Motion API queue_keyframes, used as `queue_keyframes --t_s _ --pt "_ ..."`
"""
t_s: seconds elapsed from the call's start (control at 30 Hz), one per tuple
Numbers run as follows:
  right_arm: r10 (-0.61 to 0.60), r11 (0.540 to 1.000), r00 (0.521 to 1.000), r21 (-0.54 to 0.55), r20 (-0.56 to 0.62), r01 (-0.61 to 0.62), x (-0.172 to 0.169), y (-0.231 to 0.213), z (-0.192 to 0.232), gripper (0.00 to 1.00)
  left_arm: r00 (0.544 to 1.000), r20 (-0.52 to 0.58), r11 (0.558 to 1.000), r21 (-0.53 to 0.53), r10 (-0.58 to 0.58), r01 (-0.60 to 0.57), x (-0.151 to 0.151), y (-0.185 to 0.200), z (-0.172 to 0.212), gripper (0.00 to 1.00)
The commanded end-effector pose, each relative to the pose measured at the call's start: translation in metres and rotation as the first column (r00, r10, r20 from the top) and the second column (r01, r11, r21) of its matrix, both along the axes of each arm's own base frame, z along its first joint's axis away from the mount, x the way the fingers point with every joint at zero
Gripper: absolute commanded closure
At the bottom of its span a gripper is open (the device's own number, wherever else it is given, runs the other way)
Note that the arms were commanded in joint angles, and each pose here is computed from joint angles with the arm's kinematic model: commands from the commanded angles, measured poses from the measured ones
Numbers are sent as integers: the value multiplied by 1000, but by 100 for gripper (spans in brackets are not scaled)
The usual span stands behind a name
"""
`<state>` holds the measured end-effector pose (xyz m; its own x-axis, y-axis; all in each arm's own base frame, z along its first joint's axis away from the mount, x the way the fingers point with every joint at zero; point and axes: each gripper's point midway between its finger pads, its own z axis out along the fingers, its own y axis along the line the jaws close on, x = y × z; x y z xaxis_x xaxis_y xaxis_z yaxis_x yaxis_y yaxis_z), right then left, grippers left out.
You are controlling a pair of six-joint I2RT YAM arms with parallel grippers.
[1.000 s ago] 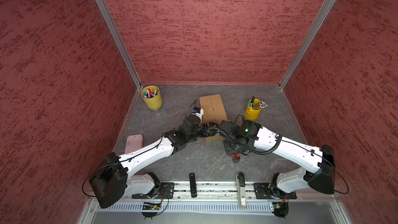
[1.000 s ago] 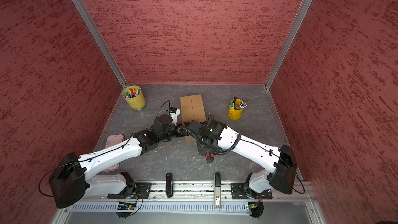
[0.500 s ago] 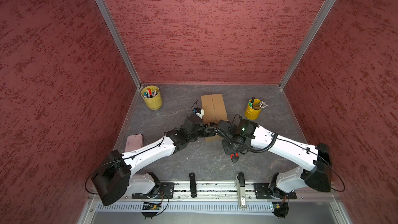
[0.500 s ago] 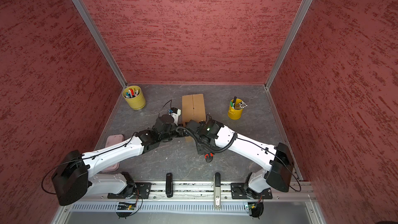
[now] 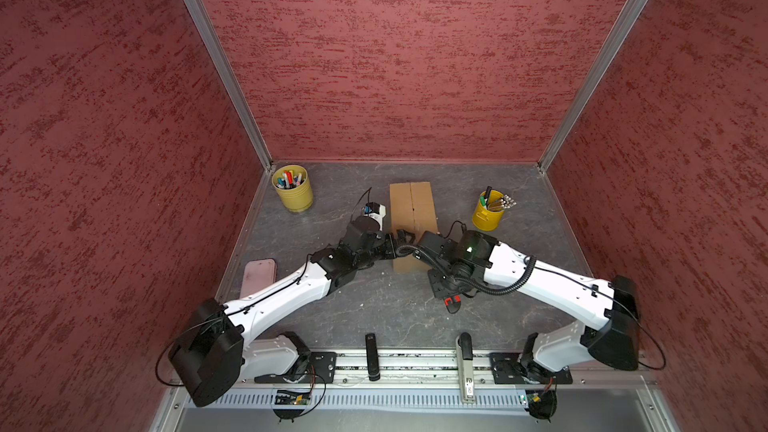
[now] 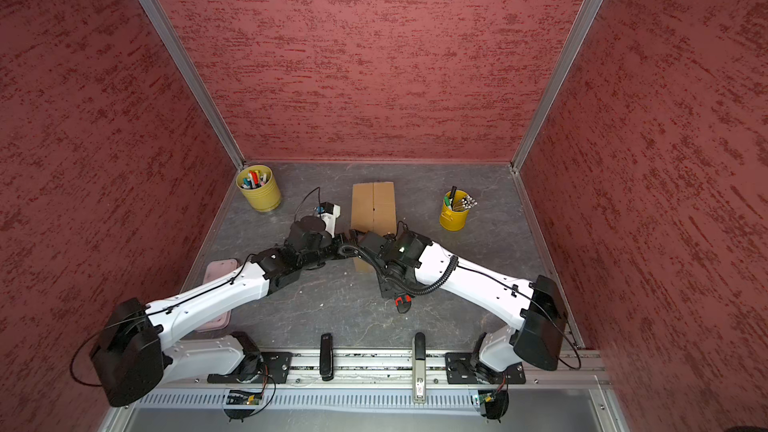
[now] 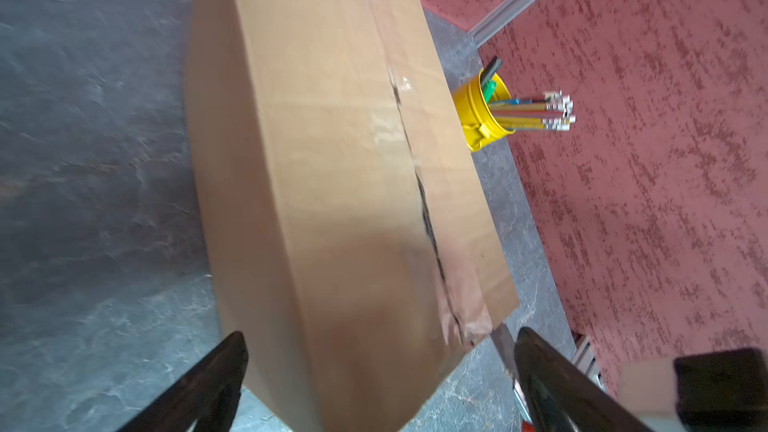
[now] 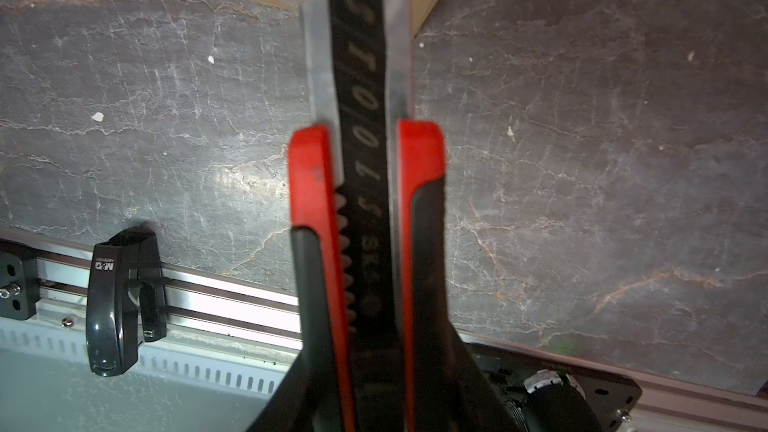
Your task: Unpack the express box
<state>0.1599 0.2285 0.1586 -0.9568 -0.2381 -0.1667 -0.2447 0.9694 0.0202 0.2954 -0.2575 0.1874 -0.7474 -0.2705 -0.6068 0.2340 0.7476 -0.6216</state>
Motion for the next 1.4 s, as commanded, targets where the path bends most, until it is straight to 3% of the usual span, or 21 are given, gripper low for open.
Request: queue_keyframes --t_s 0.0,0.2,0.43,0.57,0.67,1.37 --pt "-17 999 999 48 48 14 4 -1 15 99 999 51 1000 0 -2 2 16 12 22 0" --pt "-18 999 999 47 43 16 4 0 13 98 998 43 999 11 -37 37 52 15 22 0" --pt "-25 999 999 45 45 23 7 -1 14 98 997 22 997 -14 -77 78 47 -4 13 0" --pt "-23 999 999 40 45 21 7 0 14 99 996 23 996 -26 -80 81 40 -11 11 27" --pt "-25 999 998 39 52 23 10 0 16 99 997 27 997 -25 -75 75 36 -13 10 37" --pt "-41 999 996 -15 82 43 22 3 19 99 997 18 996 -45 -73 73 5 -33 1 40"
